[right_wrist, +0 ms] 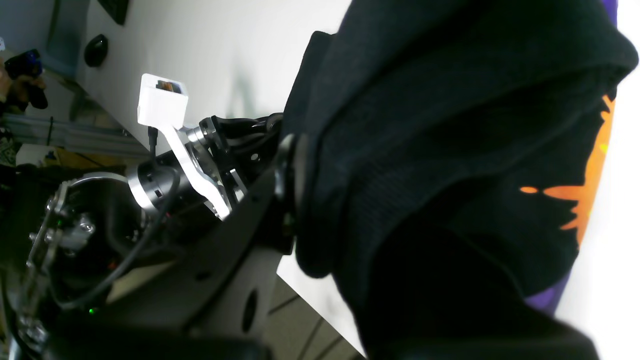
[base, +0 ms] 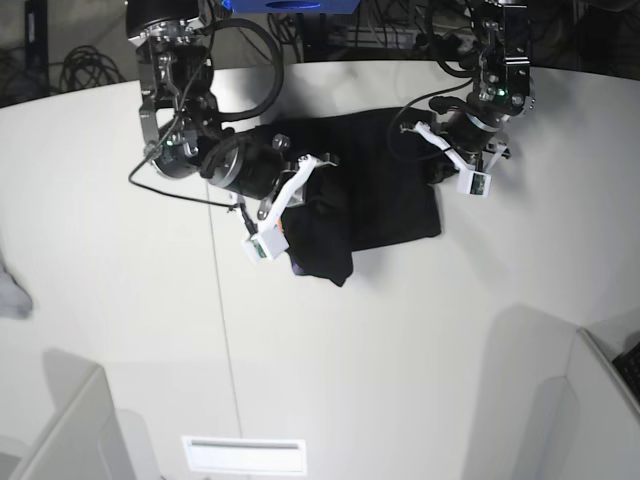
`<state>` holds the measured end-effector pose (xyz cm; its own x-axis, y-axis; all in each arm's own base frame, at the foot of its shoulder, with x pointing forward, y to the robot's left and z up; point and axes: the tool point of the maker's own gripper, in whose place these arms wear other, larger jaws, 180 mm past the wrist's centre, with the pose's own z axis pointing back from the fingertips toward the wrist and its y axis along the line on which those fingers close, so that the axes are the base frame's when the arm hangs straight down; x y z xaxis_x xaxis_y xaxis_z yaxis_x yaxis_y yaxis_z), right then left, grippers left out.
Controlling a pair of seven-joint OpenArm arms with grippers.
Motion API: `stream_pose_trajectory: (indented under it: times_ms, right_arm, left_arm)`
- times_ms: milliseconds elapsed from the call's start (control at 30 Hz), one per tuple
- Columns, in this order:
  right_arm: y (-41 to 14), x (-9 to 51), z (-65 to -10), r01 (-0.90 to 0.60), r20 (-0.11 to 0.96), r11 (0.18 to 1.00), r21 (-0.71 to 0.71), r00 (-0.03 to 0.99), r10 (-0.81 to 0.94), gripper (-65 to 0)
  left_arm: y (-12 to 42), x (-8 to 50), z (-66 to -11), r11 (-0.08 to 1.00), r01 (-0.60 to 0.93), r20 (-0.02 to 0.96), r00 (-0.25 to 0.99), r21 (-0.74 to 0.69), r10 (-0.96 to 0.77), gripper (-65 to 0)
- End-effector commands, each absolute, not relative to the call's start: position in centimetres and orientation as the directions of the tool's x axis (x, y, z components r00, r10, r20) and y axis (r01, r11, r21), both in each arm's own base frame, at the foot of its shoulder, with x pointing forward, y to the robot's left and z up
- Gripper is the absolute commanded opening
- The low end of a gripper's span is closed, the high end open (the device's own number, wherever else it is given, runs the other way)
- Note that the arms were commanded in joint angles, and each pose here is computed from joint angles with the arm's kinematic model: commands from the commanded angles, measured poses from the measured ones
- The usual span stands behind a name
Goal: Fold the T-shirt properly
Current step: 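Grasp the shirt end with the right gripper and fold it toward the left gripper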
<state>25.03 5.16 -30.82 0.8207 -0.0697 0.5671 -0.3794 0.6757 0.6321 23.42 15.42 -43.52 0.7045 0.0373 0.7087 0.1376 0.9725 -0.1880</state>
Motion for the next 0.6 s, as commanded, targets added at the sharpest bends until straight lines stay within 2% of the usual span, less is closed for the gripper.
stream_pose_trajectory:
  times_ms: [0, 400, 567]
  right_arm:
    - [5.9, 25.7, -28.9, -0.41, 0.602, 0.642, 0.648, 0.792, -0.103, -65.0]
    - [6.9, 25.7, -28.4, -0.405, 0.596, 0.62, 0.671, 0.793, -0.126, -65.0]
    - [8.9, 24.7, -27.9, -0.446, 0.597, 0.584, 0.679, 0.797, -0.086, -65.0]
  left_arm:
    - [16.1, 22.4, -44.4, 0.979, 0.133, 0.668, 0.744, -0.154, 0.004, -65.0]
    - [16.0, 21.9, -44.6, 0.979, 0.131, 0.66, 0.751, -0.157, 0.005, -65.0]
    - [16.1, 21.9, -44.7, 0.979, 0.132, 0.659, 0.752, -0.156, 0.004, -65.0]
